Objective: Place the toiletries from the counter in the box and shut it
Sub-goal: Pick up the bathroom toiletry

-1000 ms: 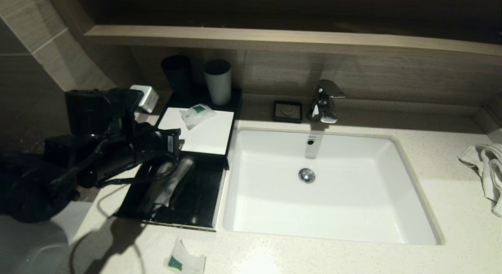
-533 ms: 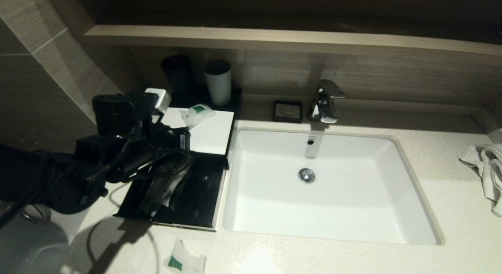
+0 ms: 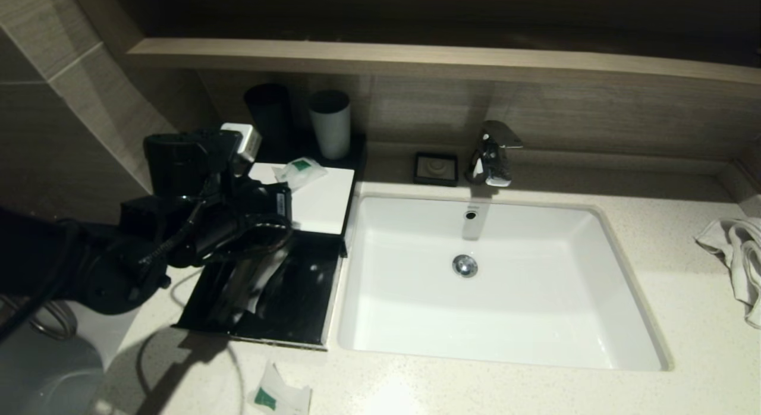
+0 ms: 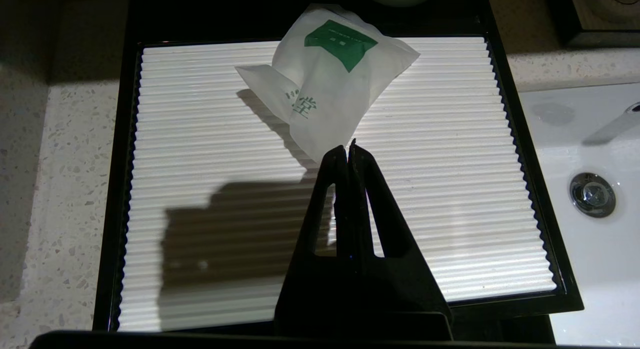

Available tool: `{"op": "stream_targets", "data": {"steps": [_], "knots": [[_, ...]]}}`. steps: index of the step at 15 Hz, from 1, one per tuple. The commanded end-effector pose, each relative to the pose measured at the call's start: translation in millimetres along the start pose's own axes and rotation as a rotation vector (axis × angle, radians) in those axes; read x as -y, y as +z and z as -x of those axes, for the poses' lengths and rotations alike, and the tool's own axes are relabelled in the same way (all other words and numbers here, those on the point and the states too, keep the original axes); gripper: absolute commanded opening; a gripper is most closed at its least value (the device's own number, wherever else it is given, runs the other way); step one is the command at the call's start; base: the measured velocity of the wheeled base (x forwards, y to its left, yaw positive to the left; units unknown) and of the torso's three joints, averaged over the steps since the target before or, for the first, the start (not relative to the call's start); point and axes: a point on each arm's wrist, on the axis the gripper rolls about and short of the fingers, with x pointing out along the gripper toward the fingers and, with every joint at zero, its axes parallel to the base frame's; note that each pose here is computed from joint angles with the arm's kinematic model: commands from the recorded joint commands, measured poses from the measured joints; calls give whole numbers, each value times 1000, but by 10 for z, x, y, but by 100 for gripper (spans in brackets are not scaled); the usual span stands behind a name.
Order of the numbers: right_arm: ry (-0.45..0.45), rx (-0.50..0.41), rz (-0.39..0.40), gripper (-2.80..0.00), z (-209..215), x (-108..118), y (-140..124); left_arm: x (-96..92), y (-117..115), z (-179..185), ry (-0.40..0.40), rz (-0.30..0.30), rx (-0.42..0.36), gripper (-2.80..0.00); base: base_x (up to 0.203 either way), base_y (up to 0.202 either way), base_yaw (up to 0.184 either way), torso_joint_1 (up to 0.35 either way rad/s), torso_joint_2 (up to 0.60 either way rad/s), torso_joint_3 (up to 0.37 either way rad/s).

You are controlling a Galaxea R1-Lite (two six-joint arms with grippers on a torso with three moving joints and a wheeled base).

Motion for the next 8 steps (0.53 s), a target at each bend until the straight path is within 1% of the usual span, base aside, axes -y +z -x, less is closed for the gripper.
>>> {"op": "stream_targets", "data": {"steps": [1,4,6,7,8], "knots": [[0,-2,-1,-280,-1,0,0,4,-10,-12,0,0,0,-280,0,0,0,0,0,0],[0,-2,-1,-280,-1,0,0,4,-10,-21,3,5,0,-280,0,0,0,0,0,0],[0,-2,0,-280,-1,0,0,-1,-7,-36,29,5,2,-280,0,0,0,0,0,0],[0,-2,0,-280,-1,0,0,5,13,-31,33,6,17,-280,0,0,0,0,0,0],[0,-2,-1,-280,-1,0,0,16,25,-36,33,8,40,0,0,0,0,0,0,0]]}}
